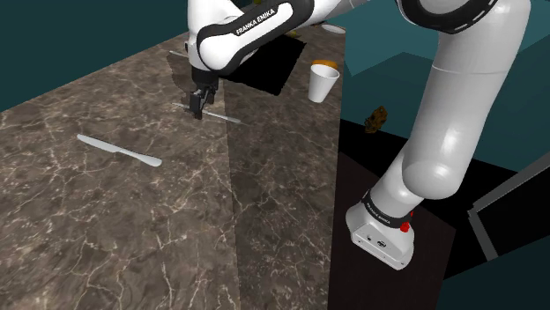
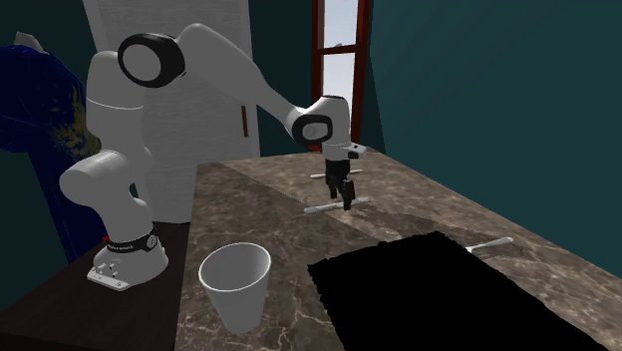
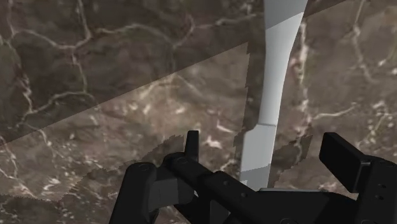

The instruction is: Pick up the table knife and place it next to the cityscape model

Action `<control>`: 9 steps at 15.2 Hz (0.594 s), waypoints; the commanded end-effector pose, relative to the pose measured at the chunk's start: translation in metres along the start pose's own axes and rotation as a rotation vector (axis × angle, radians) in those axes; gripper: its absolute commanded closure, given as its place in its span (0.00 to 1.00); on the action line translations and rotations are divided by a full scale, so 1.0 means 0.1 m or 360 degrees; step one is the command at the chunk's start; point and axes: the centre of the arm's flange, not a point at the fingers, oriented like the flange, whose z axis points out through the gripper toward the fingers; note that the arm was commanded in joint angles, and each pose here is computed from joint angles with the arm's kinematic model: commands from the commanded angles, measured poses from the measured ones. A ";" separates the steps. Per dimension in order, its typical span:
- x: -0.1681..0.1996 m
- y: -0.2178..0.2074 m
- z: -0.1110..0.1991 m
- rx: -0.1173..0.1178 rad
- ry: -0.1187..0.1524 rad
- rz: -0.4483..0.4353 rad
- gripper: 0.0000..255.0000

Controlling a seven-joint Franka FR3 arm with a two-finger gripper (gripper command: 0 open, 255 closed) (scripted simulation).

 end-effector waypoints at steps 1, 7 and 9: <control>0.00 0.00 0.01 0.0000 0.0001 0.0000 0.00; 0.00 0.00 0.01 0.0000 0.0001 0.0000 1.00; 0.00 0.00 0.00 0.0000 0.0001 0.0000 1.00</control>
